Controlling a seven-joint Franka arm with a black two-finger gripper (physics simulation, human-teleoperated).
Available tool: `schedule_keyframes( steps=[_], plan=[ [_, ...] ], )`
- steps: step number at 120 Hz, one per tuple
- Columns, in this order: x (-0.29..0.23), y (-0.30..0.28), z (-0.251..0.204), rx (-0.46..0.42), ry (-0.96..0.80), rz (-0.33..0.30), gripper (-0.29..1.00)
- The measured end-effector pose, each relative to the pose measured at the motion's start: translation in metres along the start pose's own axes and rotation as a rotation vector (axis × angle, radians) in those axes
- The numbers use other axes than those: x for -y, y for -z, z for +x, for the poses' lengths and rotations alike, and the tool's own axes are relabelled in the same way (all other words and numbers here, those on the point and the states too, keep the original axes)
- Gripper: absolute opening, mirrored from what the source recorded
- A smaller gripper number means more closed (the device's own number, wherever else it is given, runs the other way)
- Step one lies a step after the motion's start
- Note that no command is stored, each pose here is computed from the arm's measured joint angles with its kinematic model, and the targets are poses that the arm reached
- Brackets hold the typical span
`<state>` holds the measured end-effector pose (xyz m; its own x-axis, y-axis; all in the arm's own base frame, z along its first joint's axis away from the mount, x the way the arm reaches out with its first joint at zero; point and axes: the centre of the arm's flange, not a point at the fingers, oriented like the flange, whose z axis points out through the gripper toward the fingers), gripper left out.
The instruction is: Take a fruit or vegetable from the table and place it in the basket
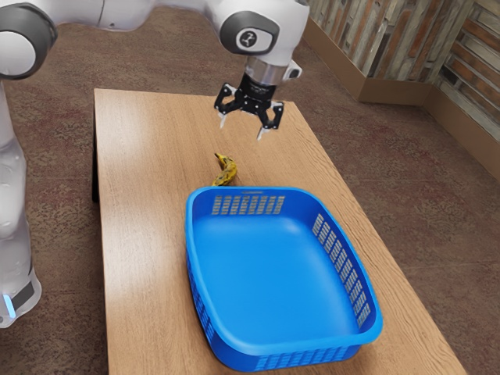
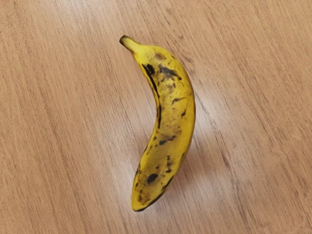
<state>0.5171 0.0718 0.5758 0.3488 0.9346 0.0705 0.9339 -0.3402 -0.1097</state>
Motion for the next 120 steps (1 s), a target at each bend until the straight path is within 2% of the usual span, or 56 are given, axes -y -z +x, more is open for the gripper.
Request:
schedule_keyframes(
  steps=[24,52,96,105,120],
  plan=[
    [0.02,-0.029,0.041,-0.026,0.079,0.023,0.69],
    [0.013,-0.075,0.034,0.012,0.072,0.036,0.69],
    [0.03,-0.116,0.055,0.037,0.118,0.042,0.68],
    [0.029,-0.119,0.059,0.049,0.13,0.025,0.68],
    [0.018,-0.119,0.056,0.077,0.141,-0.044,0.68]
  ],
)
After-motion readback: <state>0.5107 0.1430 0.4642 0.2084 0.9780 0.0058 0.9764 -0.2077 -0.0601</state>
